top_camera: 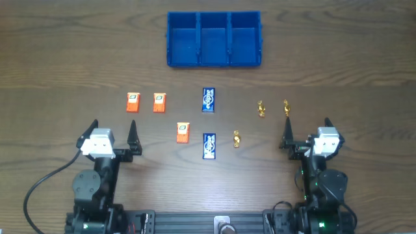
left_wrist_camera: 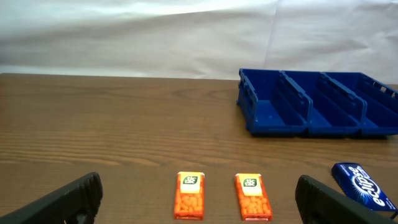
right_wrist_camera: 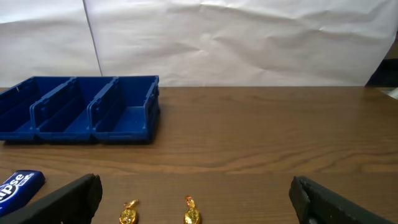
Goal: Sort Candies Into Trays
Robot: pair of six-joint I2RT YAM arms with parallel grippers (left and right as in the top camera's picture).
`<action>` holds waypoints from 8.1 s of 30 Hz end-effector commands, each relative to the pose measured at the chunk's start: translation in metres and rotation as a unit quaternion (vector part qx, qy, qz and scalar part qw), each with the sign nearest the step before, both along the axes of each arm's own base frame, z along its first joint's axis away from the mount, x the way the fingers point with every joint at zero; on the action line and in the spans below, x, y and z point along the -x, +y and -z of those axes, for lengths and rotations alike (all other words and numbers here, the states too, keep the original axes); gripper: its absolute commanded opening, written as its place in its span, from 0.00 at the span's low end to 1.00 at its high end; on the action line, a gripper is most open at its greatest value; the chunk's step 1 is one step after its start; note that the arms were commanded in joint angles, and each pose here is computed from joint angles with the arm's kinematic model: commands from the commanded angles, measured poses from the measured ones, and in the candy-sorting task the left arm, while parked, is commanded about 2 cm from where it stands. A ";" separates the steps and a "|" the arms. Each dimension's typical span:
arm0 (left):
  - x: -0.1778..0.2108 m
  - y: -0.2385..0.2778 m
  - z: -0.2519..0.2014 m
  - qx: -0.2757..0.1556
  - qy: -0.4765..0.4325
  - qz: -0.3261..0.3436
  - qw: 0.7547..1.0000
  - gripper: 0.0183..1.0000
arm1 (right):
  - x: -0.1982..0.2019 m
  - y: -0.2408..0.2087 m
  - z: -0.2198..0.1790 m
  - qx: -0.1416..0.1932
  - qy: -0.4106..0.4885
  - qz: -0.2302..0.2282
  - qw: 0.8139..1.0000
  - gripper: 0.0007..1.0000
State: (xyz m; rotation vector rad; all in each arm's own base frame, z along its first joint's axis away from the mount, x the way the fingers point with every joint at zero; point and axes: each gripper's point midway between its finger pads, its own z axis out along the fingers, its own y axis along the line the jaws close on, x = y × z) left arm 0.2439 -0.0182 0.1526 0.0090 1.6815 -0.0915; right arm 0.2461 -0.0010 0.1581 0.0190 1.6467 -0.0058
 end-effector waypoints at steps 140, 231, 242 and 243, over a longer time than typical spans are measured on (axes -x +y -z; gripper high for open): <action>-0.118 0.003 0.150 -0.055 0.560 0.024 0.826 0.80 | 0.000 -0.002 0.001 0.005 -0.001 0.005 1.000 1.00; -0.120 -0.102 0.121 -0.040 0.460 -0.001 0.887 0.96 | 0.000 -0.002 0.001 0.005 -0.001 0.005 1.000 1.00; -0.126 -0.093 0.143 -0.012 0.474 -0.029 0.880 0.92 | 0.000 -0.002 0.001 0.005 -0.001 0.005 1.000 1.00; -0.124 -0.091 0.144 -0.011 0.478 -0.032 0.878 0.92 | 0.000 -0.002 0.001 0.005 -0.001 0.005 1.000 1.00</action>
